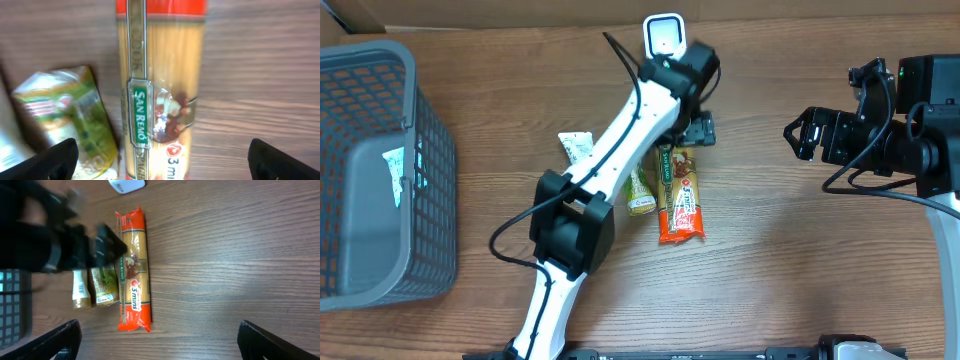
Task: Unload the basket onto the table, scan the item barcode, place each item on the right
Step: 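Place the red-orange spaghetti pack right of the green packet, then grasp the mint-green wipes pack in the basket with left gripper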
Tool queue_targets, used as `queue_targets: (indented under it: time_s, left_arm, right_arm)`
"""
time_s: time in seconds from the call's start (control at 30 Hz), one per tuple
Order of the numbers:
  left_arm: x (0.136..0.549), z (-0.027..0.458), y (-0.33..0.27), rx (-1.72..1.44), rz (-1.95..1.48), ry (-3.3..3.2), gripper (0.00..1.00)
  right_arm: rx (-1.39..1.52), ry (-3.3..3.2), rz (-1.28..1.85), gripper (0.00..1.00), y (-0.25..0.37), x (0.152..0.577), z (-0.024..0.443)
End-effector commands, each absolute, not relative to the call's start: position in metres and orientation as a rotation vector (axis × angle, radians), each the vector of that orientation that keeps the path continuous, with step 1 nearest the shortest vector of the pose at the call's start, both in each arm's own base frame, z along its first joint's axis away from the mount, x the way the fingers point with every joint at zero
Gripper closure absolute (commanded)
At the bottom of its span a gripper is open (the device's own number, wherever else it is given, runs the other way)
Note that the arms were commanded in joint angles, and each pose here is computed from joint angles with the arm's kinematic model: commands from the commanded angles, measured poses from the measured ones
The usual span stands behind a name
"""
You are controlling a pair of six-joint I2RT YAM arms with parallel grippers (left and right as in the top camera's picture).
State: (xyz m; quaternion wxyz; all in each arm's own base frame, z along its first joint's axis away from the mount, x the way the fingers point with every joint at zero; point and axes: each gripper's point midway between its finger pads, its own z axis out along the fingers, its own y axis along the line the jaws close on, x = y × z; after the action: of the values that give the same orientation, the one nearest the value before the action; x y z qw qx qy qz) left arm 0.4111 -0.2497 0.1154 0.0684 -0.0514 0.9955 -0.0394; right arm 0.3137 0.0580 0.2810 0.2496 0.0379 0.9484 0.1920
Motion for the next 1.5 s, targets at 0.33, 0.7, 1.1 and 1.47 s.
queue_targets:
  time_s: [0.33,0.7,1.1,1.47]
  left_arm:
    - [0.421,0.433,-0.036,-0.281,-0.23,2.216,0.0]
    - [0.342,0.442,0.167,-0.848,0.059,2.108,0.0]
    - [0.32,0.274,0.255,-1.233,0.03,2.464,0.0]
    - [0.322,0.175,0.287,-1.334,0.008,2.483,0.0]
  right_arm:
    - [0.095,2.553,0.518,0.0,0.057,0.317,0.29]
    - [0.101,2.574,0.519,0.0,0.057,0.314,0.284]
    - [0.099,2.57,0.518,0.0,0.057,0.315,0.285]
    - [0.099,2.568,0.519,0.0,0.057,0.316,0.285]
